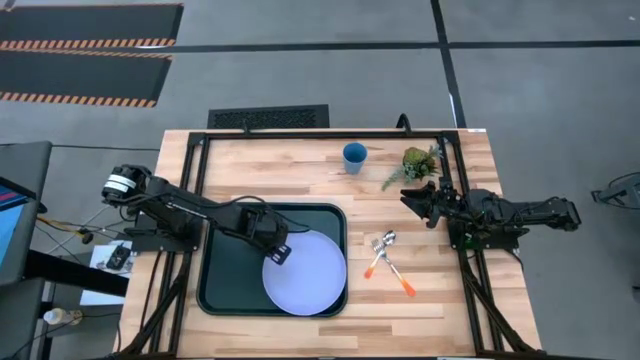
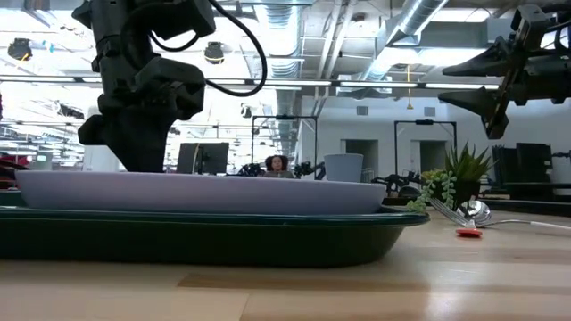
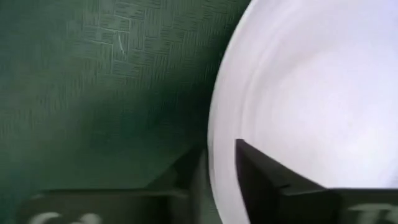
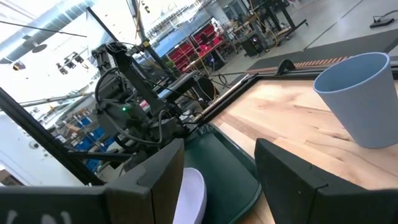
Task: Pick and place plate/cup/fork/spoon on tray
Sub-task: Put the purple plate on the black tray, then put the blue cup on the tray to the top right of the purple plate
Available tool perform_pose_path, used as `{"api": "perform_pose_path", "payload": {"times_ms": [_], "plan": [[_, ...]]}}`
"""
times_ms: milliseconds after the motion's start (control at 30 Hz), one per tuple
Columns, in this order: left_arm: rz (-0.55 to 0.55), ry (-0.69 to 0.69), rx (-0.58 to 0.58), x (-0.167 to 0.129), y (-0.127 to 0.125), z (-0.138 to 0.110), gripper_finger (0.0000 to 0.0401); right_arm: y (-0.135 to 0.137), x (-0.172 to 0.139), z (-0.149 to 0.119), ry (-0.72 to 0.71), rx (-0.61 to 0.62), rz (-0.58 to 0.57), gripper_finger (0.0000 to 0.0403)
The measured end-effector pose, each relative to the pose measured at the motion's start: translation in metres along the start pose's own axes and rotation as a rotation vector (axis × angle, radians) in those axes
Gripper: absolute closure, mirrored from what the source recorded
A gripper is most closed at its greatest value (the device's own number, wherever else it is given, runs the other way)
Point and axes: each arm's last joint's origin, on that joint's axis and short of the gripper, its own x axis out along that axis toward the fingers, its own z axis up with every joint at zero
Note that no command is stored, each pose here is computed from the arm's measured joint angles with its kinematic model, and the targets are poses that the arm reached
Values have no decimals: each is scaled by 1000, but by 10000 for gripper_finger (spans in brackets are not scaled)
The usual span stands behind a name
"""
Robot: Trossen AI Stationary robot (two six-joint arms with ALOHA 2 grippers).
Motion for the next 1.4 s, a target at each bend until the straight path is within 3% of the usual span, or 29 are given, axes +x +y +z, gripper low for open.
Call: {"api": "perform_pose_path", "payload": {"times_ms": [233, 433, 600, 700, 833, 1133, 1400], "plan": [[-38, 63, -14, -1, 4, 7, 192, 0, 0, 0, 0, 14, 0, 179], [-64, 41, -35, -34, 11, 28, 132, 0, 0, 0, 0, 14, 0, 179], [-96, -141, -33, -84, 24, 64, 125, 0, 0, 0, 0, 14, 1, 179], [-144, -293, -54, -110, 36, 103, 130, 0, 0, 0, 0, 17, 1, 179], [-130, -410, -56, -126, 54, 156, 135, 0, 0, 0, 0, 18, 1, 179], [-57, -513, 28, -120, 52, 262, 137, 0, 0, 0, 0, 33, 1, 179], [-31, -496, 71, -85, 33, 314, 137, 0, 0, 0, 1, 35, 2, 179]]}}
